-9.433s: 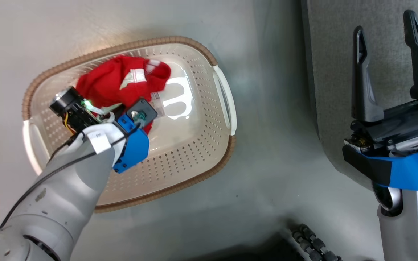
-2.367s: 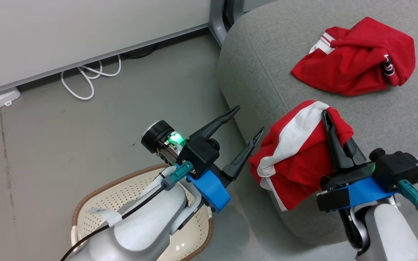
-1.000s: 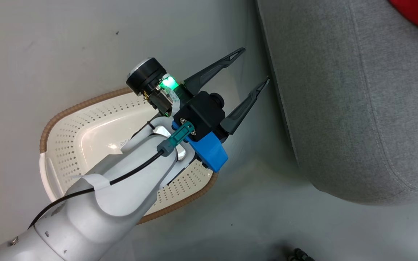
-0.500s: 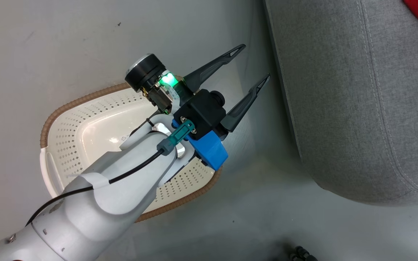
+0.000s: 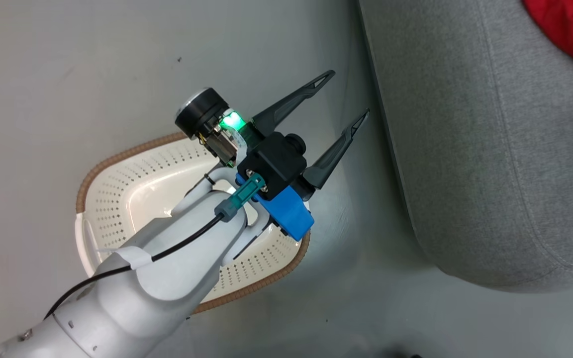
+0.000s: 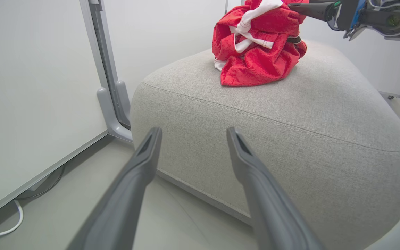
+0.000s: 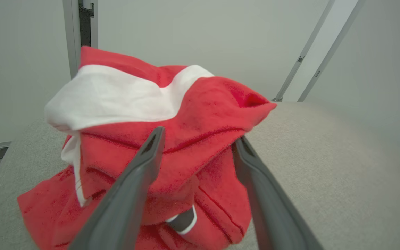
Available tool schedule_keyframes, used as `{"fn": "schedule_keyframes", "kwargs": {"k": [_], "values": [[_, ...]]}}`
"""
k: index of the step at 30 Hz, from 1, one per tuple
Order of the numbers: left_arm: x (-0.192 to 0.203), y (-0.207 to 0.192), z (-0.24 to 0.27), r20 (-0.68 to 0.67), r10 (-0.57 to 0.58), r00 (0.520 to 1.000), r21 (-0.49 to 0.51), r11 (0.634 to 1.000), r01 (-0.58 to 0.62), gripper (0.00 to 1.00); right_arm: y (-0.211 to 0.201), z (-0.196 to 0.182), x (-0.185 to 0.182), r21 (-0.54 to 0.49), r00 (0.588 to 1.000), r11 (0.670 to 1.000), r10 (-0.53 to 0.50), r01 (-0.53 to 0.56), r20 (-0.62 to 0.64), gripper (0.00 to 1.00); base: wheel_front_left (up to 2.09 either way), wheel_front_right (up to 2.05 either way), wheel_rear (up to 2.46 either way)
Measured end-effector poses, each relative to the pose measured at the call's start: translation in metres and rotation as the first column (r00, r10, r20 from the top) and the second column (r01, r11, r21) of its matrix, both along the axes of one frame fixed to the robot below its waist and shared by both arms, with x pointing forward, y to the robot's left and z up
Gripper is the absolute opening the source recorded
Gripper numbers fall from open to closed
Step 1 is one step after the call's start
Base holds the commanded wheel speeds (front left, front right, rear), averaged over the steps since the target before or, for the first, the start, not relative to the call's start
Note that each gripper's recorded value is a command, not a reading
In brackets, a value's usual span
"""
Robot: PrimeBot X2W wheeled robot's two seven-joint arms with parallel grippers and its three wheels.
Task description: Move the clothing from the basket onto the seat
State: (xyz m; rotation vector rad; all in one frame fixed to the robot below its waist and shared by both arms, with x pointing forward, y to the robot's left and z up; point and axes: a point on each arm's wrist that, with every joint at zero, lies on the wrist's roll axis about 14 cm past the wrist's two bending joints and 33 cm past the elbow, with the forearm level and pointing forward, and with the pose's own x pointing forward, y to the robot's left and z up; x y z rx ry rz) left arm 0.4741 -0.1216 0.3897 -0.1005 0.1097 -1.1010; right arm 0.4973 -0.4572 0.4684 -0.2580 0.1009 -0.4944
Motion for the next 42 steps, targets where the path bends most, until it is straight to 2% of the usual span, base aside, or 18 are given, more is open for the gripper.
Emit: {"fn": "schedule_keyframes", "kwargs": {"k": [5,10,16,22,30,42], "values": [[-0.007,0.001,0.022,0.016,0.023,1.0,-0.018,1.0,-0.023,1.0,0.006,0.009,-0.033,0.01,0.999,1.0,-0.015,0.015,0.029,1.0,0.0,0.0,0.0],[-0.013,0.009,0.044,0.028,0.074,0.997,-0.025,0.997,-0.073,1.0,0.033,0.014,-0.059,0.021,0.999,0.999,0.033,-0.034,0.042,1.0,0.0,0.0,0.0],[-0.019,0.021,0.081,0.056,0.155,0.986,-0.075,0.986,-0.15,1.0,0.077,0.035,-0.067,0.049,0.983,0.989,0.135,-0.142,0.127,1.0,0.0,0.0,0.0],[-0.025,0.054,0.102,0.063,0.278,0.958,-0.093,0.958,-0.272,1.0,0.13,0.057,-0.068,0.064,0.942,0.958,0.259,-0.278,0.213,1.0,0.0,0.0,0.0],[-0.032,0.12,0.12,0.089,0.48,0.873,-0.098,0.876,-0.472,1.0,0.19,0.073,-0.076,0.087,0.879,0.903,0.381,-0.421,0.287,1.0,0.0,0.0,0.0],[-0.063,0.227,0.132,0.112,0.731,0.673,-0.107,0.682,-0.724,1.0,0.25,0.071,-0.093,0.135,0.819,0.831,0.48,-0.539,0.314,1.0,0.0,0.0,0.0]]}}
